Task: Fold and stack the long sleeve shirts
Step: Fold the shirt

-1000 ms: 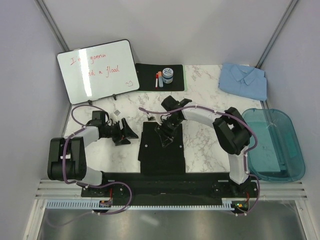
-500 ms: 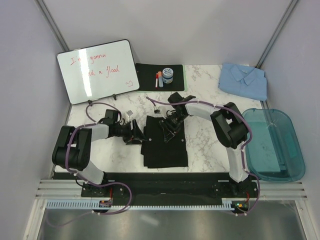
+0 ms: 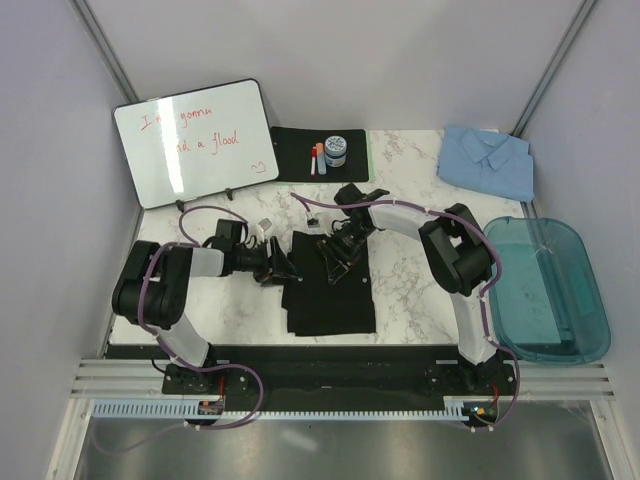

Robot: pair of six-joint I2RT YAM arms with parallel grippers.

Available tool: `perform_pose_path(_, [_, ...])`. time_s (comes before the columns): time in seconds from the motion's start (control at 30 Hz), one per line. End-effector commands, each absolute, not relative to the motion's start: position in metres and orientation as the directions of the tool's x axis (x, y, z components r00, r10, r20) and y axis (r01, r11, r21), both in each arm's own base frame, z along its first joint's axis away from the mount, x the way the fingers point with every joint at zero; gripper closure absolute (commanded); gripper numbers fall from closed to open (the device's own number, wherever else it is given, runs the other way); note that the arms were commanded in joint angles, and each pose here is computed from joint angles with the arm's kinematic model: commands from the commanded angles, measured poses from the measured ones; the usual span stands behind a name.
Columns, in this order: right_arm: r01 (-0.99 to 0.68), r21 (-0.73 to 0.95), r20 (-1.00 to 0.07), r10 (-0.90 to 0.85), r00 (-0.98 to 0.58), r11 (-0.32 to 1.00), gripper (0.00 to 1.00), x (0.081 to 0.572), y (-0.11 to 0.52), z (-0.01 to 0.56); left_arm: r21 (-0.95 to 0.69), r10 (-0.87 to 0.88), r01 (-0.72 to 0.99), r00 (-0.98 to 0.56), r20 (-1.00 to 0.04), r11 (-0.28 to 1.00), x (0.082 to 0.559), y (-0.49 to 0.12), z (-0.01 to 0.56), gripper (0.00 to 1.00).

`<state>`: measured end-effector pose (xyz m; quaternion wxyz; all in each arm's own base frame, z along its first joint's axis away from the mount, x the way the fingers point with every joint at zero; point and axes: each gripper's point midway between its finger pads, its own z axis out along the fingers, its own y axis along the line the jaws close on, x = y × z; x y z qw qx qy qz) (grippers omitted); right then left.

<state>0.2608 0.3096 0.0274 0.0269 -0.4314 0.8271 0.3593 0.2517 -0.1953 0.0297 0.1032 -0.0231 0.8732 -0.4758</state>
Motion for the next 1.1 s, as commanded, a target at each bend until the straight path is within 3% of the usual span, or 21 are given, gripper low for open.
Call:
perform_pose_path(0.0, [-0.779,0.499,-0.384,-0.709,-0.592,0.381,0.55,0.281,0.307,0.009,-0.831,-0.134,0.067,-0.977,-0.167,0.552,0.249,-0.201,0.016,0.39])
perform_pose_path(0.33, [-0.772,0.503,-0.379,-0.704,-0.601,0.389,0.55,0.281,0.308,0.006,-0.859,-0.101,0.086,-0.982,-0.157,0.505,0.243,-0.221,0.014,0.42])
perform_pose_path(0.43, [-0.769,0.504,-0.376,-0.702,-0.605,0.392,0.54,0.281,0.308,0.007,-0.852,-0.105,0.082,-0.982,-0.158,0.516,0.246,-0.221,0.015,0.57])
perform_pose_path(0.47, [-0.768,0.506,-0.377,-0.700,-0.607,0.393,0.54,0.281,0.308,0.007,-0.849,-0.099,0.079,-0.983,-0.153,0.523,0.245,-0.220,0.016,0.75])
perform_pose_path(0.5, [-0.769,0.505,-0.382,-0.698,-0.606,0.391,0.53,0.281,0.309,0.010,-0.832,-0.070,0.131,-0.977,-0.199,0.539,0.251,-0.219,0.019,0.85])
perform_pose_path(0.57, [-0.763,0.510,-0.386,-0.687,-0.616,0.397,0.51,0.283,0.308,0.016,-0.777,-0.046,0.093,-0.987,-0.155,0.622,0.242,-0.206,0.016,0.98])
perform_pose_path(0.6, [-0.758,0.517,-0.393,-0.676,-0.624,0.399,0.49,0.284,0.306,0.024,-0.742,0.008,0.186,-0.971,-0.237,0.644,0.255,-0.204,0.025,0.98])
perform_pose_path(0.67, [-0.722,0.544,-0.392,-0.631,-0.669,0.428,0.40,0.291,0.300,0.036,-0.679,0.051,0.179,-0.978,-0.205,0.712,0.248,-0.188,0.029,0.98])
perform_pose_path(0.73, [-0.689,0.562,-0.406,-0.573,-0.712,0.458,0.35,0.304,0.287,0.052,-0.597,0.112,0.263,-0.954,-0.277,0.758,0.265,-0.175,0.041,0.98])
perform_pose_path(0.77, [-0.667,0.578,-0.404,-0.545,-0.735,0.471,0.35,0.308,0.283,0.058,-0.575,0.133,0.249,-0.963,-0.236,0.779,0.256,-0.166,0.044,0.98])
perform_pose_path(0.8, [-0.658,0.588,-0.416,-0.521,-0.745,0.471,0.34,0.311,0.278,0.069,-0.544,0.170,0.299,-0.946,-0.275,0.784,0.266,-0.162,0.052,0.98])
perform_pose_path(0.9, [-0.628,0.598,-0.426,-0.466,-0.775,0.498,0.34,0.321,0.257,0.084,-0.459,0.237,0.325,-0.942,-0.238,0.827,0.273,-0.139,0.054,0.98])
perform_pose_path(1.07, [-0.599,0.600,-0.419,-0.430,-0.800,0.530,0.34,0.316,0.226,0.090,-0.211,0.349,0.394,-0.911,-0.221,0.895,0.326,-0.085,0.066,0.98])
